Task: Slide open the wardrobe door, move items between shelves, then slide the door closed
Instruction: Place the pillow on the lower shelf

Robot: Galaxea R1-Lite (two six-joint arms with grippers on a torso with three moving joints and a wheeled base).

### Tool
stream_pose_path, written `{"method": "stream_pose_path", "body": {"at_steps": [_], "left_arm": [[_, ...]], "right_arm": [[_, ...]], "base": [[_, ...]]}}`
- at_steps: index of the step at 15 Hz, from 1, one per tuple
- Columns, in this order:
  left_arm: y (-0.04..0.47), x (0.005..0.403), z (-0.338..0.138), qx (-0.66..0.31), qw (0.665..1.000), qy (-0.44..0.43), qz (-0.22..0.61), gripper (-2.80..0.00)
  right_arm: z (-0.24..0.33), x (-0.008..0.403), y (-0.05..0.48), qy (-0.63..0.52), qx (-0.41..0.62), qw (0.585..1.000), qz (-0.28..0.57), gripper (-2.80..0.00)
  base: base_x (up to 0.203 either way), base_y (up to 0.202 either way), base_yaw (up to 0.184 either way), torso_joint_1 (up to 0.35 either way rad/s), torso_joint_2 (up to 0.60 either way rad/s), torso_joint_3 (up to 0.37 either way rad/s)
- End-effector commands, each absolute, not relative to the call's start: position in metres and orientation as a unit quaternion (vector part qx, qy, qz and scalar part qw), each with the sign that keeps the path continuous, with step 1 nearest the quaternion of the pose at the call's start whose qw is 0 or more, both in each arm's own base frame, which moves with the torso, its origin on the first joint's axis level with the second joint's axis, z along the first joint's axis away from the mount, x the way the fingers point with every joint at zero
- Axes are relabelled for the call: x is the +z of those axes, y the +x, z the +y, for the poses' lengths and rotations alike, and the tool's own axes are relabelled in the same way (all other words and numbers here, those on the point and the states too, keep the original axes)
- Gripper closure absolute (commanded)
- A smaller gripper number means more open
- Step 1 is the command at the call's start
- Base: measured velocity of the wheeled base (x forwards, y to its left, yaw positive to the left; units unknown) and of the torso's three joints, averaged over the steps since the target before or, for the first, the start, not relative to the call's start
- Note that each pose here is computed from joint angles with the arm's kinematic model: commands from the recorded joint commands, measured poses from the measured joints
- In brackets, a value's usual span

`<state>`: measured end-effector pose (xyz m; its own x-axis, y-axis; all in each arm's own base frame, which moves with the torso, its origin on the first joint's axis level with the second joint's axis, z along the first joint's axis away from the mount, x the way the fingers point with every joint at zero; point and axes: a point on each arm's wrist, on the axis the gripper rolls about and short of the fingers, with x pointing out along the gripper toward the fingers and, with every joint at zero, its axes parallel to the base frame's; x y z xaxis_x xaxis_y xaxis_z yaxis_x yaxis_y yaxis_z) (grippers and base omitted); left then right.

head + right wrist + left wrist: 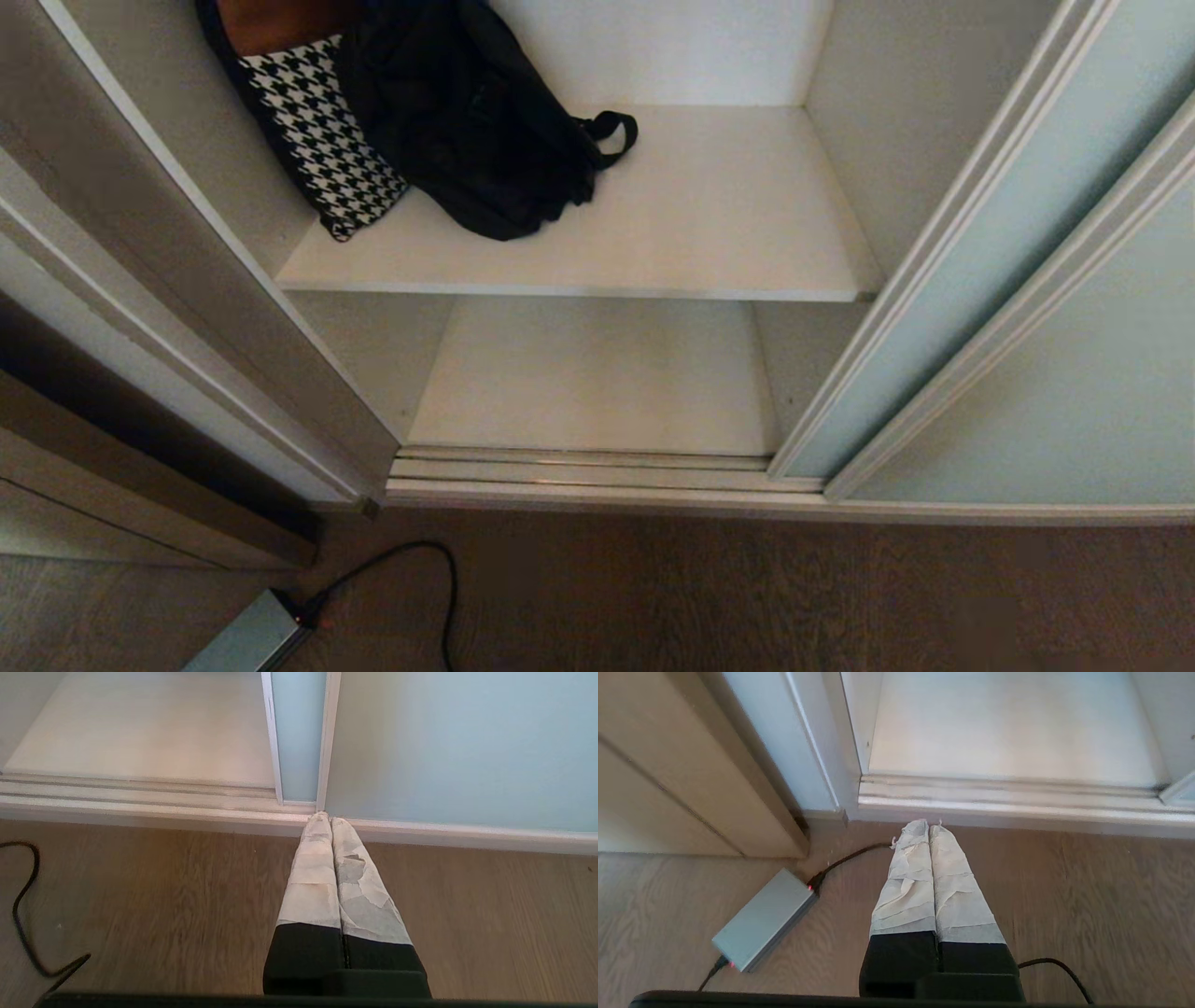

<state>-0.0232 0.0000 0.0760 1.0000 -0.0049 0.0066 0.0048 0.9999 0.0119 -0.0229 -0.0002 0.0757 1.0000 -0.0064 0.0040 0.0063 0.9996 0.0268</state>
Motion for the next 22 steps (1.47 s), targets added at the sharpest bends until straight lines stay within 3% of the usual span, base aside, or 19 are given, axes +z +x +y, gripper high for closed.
{"method": "stream_pose_path", "body": {"at_steps": [1, 5, 11, 15, 17, 22], "left_arm": [[-0.023, 0.076, 0.000, -0.002, 1.000, 0.005, -0.002, 0.00], [-0.023, 0.076, 0.000, -0.002, 1.000, 0.007, -0.002, 0.00], [-0.024, 0.082, 0.000, 0.002, 1.000, 0.015, -0.019, 0.00], [-0.056, 0.163, 0.001, 0.024, 0.989, 0.011, -0.146, 0.00], [-0.065, 0.218, 0.002, 0.036, 0.985, 0.005, -0.167, 0.00], [0.028, 0.336, 0.002, 0.050, 0.993, -0.037, -0.105, 0.00]], "right_arm": [[0.000, 0.076, -0.023, 0.014, -0.003, 1.000, -0.003, 0.00], [0.000, 0.076, -0.023, 0.014, -0.003, 1.000, -0.003, 0.00], [0.000, 0.076, -0.023, 0.014, -0.003, 1.000, -0.003, 0.00], [0.000, 0.076, -0.023, 0.013, -0.003, 1.000, -0.002, 0.00], [0.000, 0.076, -0.023, 0.014, -0.003, 1.000, -0.003, 0.00], [0.000, 0.076, -0.023, 0.013, -0.003, 1.000, -0.003, 0.00]], "base": [[0.185, 0.000, 0.000, 0.002, 0.01, 0.002], [0.188, 0.000, -0.001, 0.004, 0.00, 0.004], [0.011, 0.000, 0.000, 0.002, 0.00, 0.000], [0.000, 0.000, 0.000, 0.000, 0.00, 0.000], [0.000, 0.000, 0.000, 0.000, 0.00, 0.000], [0.000, 0.000, 0.000, 0.000, 0.00, 0.000]]}}
